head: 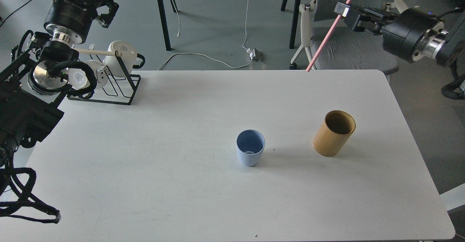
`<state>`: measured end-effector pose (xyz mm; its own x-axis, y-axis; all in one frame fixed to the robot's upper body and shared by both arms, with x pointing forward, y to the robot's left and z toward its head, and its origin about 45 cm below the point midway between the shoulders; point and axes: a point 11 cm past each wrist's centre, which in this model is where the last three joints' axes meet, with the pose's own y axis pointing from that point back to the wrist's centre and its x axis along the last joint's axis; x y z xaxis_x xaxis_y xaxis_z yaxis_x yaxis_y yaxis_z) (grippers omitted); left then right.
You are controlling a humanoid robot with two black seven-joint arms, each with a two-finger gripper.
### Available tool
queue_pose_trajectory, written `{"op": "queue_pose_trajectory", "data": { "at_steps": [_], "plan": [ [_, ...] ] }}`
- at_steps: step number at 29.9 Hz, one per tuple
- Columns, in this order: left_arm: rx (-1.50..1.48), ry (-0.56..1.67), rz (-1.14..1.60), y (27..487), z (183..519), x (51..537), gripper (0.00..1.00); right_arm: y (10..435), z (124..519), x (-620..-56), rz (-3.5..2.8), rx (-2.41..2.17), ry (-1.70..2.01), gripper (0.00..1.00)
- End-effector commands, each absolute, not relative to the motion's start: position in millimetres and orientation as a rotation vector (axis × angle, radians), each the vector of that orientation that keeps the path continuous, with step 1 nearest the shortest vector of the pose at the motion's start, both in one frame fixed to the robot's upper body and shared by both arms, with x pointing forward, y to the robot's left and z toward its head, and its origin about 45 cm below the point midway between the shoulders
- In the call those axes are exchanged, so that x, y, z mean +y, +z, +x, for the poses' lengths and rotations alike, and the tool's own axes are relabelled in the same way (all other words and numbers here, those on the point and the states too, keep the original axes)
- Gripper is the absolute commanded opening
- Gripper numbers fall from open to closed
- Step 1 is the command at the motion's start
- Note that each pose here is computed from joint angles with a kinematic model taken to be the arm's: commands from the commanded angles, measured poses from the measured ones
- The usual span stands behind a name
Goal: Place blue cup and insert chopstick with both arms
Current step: 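Move the straw over the blue cup and lower it inside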
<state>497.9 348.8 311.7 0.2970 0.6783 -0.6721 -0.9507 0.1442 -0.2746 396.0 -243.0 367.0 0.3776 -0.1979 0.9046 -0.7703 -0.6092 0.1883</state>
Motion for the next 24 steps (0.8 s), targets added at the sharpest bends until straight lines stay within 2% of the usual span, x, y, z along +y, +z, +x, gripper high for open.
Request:
{"op": "queue_pose_trajectory", "data": {
  "at_steps": [1,4,10,24],
  "plan": [
    [0.44,1.23,-0.751,311,498,349,0.99,327,389,-194,2.155,-0.703,1.161,0.02],
    [0.44,1.23,-0.751,311,498,349,0.99,297,383,-161,2.221,-0.614,1.114,0.02],
    [0.441,1.231,-0.75,311,498,349,0.99,258,391,-166,2.131,-0.568,1.106,0.02],
    [0.444,1.237,-0.749,309,498,349,0.99,215,373,-160,2.179,-0.533,0.993,0.03]
  ]
}}
